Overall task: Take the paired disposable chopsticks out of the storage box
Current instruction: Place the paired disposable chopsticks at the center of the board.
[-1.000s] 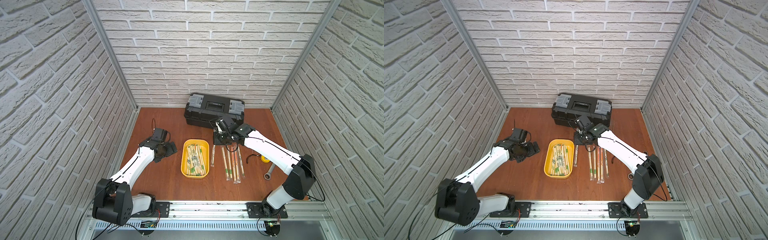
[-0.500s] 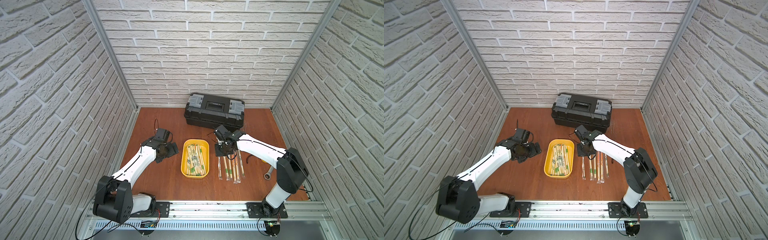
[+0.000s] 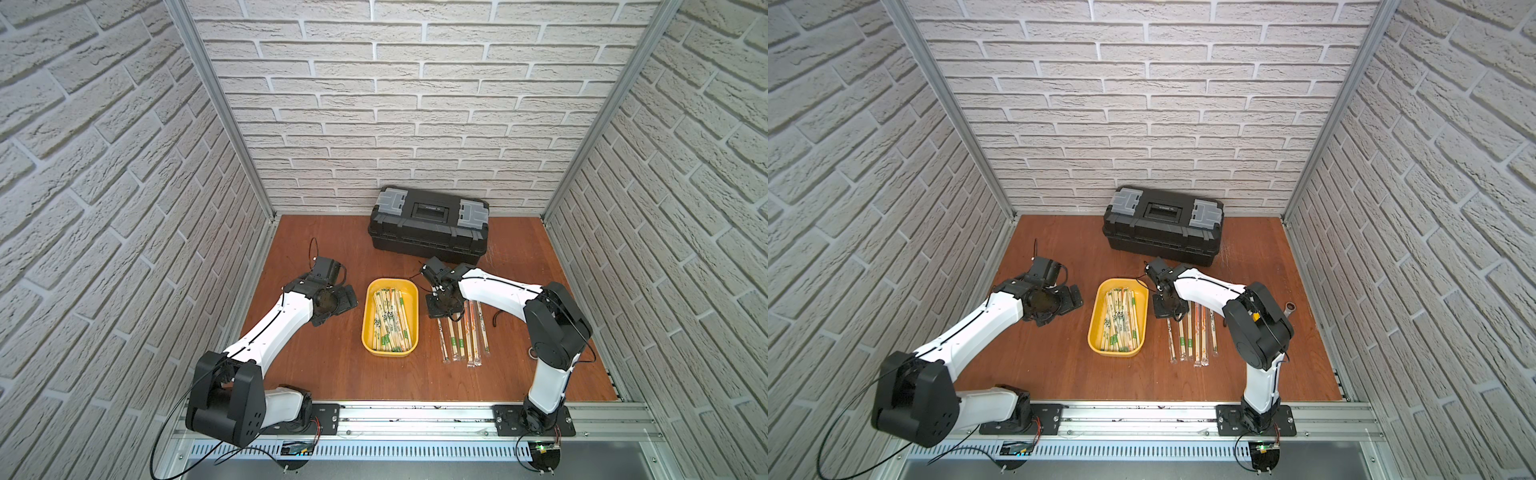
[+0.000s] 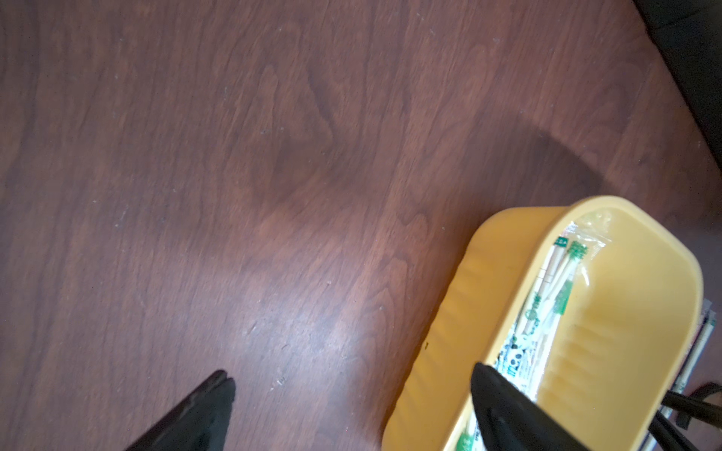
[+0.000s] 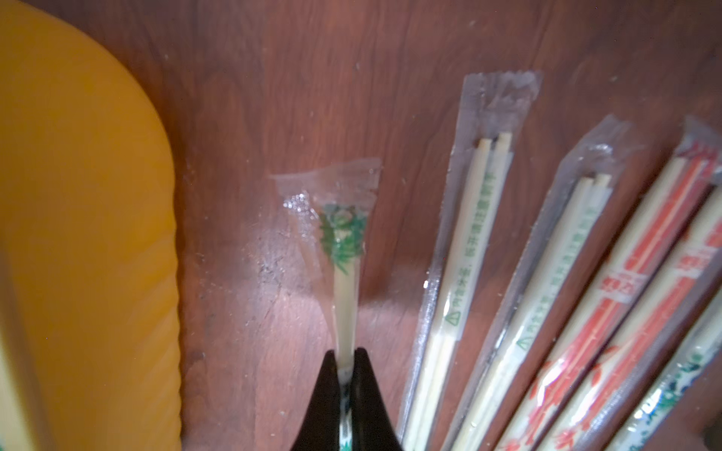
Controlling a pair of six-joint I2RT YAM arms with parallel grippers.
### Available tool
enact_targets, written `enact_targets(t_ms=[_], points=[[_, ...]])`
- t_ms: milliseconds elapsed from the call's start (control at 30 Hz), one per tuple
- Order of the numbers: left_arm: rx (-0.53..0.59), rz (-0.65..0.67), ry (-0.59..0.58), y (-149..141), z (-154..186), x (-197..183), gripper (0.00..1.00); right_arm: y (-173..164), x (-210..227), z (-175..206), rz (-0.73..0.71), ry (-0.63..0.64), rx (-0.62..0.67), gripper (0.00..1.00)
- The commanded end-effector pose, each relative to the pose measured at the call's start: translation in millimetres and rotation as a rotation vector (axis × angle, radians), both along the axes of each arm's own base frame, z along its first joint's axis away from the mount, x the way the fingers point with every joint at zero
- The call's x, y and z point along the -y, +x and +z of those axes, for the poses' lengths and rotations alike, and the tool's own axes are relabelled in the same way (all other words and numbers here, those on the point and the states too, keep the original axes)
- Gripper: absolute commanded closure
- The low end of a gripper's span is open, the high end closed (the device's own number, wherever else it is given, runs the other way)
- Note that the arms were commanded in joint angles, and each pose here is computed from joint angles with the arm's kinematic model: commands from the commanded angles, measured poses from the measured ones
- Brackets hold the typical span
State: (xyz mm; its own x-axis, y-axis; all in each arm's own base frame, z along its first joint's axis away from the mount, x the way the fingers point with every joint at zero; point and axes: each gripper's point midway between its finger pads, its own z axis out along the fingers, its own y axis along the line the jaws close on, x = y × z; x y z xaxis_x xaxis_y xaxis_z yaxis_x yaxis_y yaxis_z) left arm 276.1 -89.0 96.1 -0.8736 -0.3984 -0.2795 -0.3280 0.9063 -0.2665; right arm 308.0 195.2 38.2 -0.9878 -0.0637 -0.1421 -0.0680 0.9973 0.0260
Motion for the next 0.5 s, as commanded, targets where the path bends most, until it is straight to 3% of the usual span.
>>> enact_targets(t_ms=[0,467], points=[[-0.009,0.002,0.011,0,-3,0,0.02,9,13,-7,-0.018,-0.038,0.024,0.98],[-0.013,0.000,0.014,1,-4,2,0.02,16,24,-24,-0.062,-0.040,0.008,0.97]])
